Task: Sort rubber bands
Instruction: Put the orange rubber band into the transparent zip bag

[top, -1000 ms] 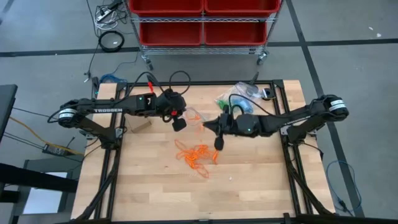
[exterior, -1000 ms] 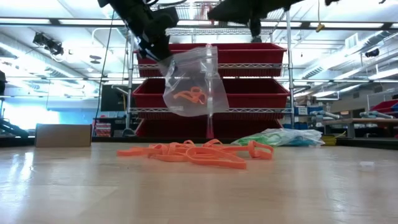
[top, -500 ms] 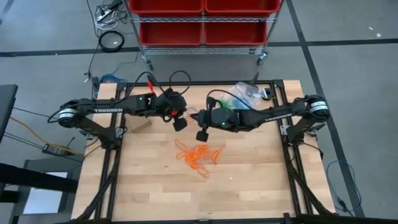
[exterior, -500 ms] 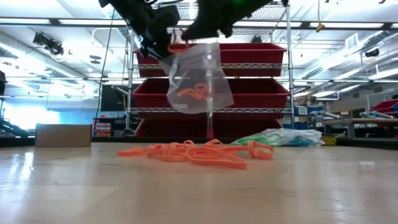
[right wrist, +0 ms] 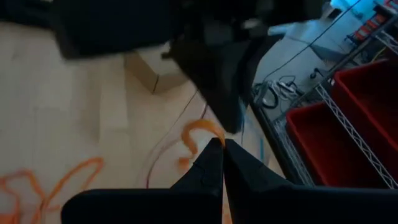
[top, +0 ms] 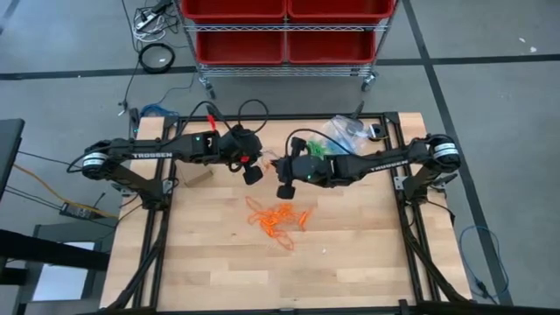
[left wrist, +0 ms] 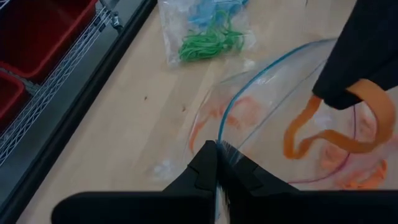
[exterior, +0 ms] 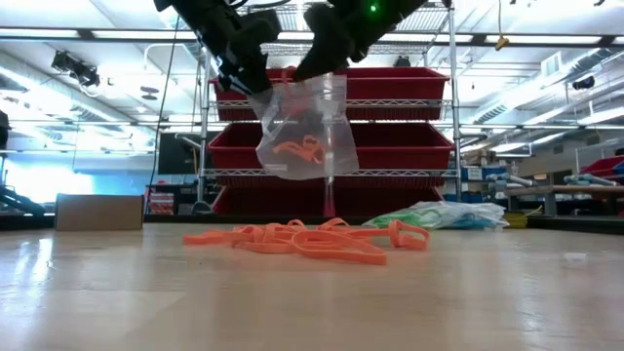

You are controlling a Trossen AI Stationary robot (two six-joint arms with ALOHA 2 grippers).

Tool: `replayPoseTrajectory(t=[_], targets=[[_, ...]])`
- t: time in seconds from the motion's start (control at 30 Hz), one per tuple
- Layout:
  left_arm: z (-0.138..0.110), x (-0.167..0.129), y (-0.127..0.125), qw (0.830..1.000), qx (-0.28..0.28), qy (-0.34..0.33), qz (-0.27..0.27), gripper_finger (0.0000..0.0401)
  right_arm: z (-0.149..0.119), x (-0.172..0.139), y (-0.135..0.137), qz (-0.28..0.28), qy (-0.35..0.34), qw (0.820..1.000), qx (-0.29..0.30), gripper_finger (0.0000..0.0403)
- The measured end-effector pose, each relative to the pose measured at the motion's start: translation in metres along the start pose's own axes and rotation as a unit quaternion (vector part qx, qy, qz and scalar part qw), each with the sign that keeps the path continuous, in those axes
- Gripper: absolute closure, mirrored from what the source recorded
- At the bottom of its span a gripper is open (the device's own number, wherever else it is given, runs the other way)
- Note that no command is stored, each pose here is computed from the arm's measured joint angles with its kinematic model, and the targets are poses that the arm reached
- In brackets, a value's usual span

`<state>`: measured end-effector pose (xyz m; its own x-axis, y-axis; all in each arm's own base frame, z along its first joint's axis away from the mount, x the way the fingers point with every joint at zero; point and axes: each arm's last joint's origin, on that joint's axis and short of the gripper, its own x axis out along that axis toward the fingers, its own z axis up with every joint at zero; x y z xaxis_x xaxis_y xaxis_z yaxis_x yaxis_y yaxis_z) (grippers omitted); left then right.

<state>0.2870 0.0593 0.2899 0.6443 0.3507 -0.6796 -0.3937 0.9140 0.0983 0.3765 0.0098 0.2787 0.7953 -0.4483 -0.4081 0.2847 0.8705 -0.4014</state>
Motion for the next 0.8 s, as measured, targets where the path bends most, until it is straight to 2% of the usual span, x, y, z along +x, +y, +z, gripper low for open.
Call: replayPoseTrajectory(t=[0.17, 0.37, 0.67, 0.8], targets=[[0.001, 0.0, -0.0006, 1.0, -0.003, -0.004, -0.009, 0.0384, -0.0018, -0.0036, 0.0057, -0.012, 0.014, 0.999, -0.033, 0.0403], [0.0044, -0.0002, -0.0023, 0.999, -0.005, -0.021, -0.034, 0.0384, -0.0015, -0.0038, 0.0065, -0.003, 0.011, 0.999, -0.03, 0.0395], [0.0033, -0.0001, -0.0023, 0.999, -0.003, -0.015, -0.034, 0.0384, 0.0034, -0.0069, 0.0024, -0.029, -0.002, 0.999, -0.021, 0.0306], [0.0031, -0.0001, -0.0022, 0.999, -0.002, -0.014, -0.033, 0.0384, 0.0072, -0.0106, -0.0007, -0.033, -0.012, 0.999, -0.011, 0.0279]])
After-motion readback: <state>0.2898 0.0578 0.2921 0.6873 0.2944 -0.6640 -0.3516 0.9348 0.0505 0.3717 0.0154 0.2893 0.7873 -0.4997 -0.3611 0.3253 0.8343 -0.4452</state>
